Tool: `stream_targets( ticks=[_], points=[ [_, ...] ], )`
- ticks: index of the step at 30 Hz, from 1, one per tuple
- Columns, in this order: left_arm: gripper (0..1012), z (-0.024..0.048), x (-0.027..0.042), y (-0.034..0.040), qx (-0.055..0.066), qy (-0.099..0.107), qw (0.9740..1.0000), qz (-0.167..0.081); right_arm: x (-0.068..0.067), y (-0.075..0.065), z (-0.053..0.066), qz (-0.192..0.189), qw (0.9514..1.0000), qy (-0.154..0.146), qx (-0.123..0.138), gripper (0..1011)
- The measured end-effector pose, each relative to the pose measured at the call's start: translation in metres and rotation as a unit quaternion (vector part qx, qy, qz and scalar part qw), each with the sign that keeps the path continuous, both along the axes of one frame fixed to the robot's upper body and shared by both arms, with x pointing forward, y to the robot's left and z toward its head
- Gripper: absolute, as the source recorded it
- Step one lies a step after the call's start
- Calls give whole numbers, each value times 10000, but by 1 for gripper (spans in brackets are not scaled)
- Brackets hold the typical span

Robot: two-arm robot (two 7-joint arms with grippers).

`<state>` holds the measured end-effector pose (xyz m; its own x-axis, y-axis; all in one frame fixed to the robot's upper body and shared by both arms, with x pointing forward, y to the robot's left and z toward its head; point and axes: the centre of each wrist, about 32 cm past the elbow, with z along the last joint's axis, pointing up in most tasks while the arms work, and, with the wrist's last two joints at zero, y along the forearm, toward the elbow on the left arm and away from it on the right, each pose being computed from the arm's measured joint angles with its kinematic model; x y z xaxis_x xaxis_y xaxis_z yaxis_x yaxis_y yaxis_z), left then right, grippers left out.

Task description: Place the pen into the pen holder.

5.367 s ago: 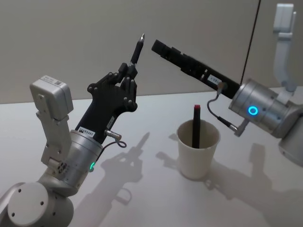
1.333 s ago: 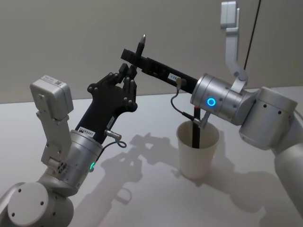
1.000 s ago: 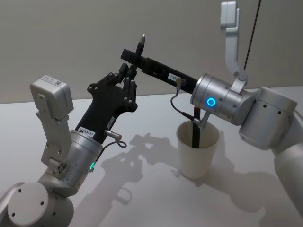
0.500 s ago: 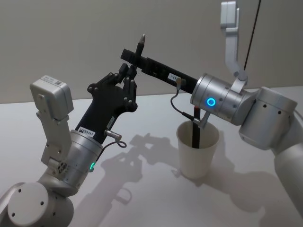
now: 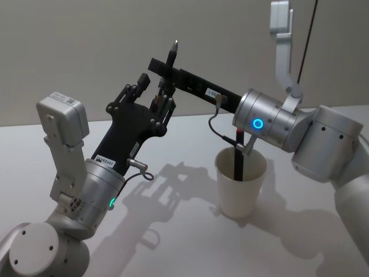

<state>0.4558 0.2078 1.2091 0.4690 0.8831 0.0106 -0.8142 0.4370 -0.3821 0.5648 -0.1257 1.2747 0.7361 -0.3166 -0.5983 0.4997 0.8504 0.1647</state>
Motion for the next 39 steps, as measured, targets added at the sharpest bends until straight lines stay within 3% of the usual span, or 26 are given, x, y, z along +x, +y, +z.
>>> stream_targets(
  ticks=[6,8,10,17,26,32,39],
  points=[
    [716,2,2,6,-3,-1,10000,15,0,-1,0,-1,10000,-1,2,144],
    [725,2,2,6,-3,-1,10000,16,0,-1,-1,-2,10000,0,2,143],
    [813,3,3,8,-5,-2,10000,21,0,-2,-1,-2,10000,0,2,143],
    [955,3,3,9,-8,-3,10000,25,1,-5,-2,-12,10000,-6,3,144],
    [1001,1,-3,-11,4,-10,10000,-34,-13,-37,69,-90,9996,-169,216,143],
    [1001,1,-2,-7,7,-10,10000,-29,-20,-147,235,-262,9970,-464,555,144],
    [1001,1,-2,-4,7,-8,10000,-25,-43,-390,525,-589,9891,-940,970,144]
  ],
)
